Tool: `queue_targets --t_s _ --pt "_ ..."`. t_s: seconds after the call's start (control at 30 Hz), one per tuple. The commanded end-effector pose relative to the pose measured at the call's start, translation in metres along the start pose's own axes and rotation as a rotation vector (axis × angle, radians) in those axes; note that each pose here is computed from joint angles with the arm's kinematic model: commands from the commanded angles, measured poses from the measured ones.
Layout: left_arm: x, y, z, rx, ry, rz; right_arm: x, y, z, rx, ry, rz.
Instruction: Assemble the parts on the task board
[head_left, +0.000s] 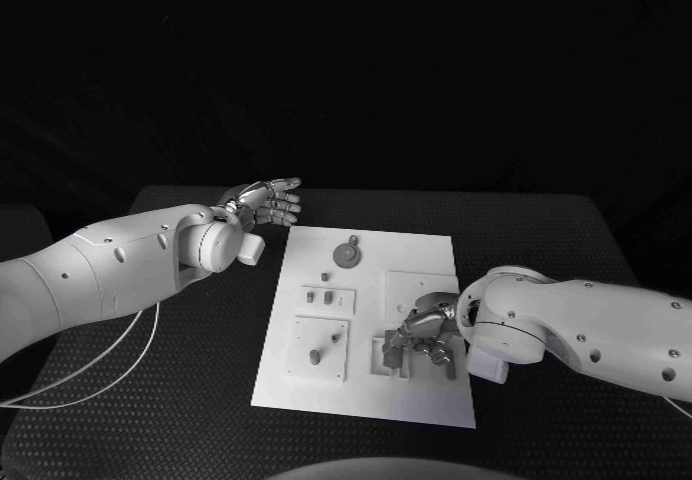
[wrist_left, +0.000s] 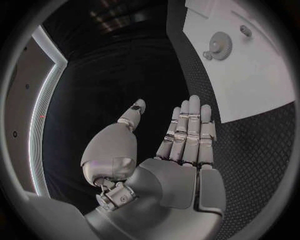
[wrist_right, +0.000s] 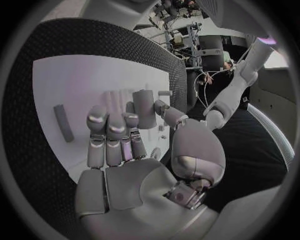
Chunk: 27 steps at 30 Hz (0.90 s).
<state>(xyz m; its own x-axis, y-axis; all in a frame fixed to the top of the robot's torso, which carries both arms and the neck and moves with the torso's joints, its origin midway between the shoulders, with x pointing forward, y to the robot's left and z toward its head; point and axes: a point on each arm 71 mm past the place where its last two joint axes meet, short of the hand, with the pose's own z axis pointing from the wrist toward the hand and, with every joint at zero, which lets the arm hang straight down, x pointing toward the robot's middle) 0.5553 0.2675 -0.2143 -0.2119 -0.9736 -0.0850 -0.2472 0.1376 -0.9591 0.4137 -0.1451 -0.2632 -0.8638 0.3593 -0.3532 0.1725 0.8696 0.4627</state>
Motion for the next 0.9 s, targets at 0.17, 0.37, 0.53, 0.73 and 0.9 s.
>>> queue_targets --t_s 0.17,0.37,0.53,0.73,0.9 --pt "0.0033 -0.0016 0.0008 0.002 0.017 0.001 0.005 0.000 0.005 0.016 -0.006 -0.073" --pt "0.0032 -0.0016 0.0007 0.002 0.017 0.001 0.008 -0.001 0.010 0.024 -0.002 -0.088" --pt "0.0029 -0.0015 0.0007 0.002 0.017 0.001 0.008 0.001 0.011 0.019 -0.011 -0.088" --pt "0.0043 -0.0017 0.0011 0.002 0.019 0.001 0.006 0.002 0.013 0.017 -0.017 -0.092" --pt "0.0039 -0.0017 0.0009 0.002 0.018 0.001 0.006 0.002 0.014 0.020 -0.005 -0.100"
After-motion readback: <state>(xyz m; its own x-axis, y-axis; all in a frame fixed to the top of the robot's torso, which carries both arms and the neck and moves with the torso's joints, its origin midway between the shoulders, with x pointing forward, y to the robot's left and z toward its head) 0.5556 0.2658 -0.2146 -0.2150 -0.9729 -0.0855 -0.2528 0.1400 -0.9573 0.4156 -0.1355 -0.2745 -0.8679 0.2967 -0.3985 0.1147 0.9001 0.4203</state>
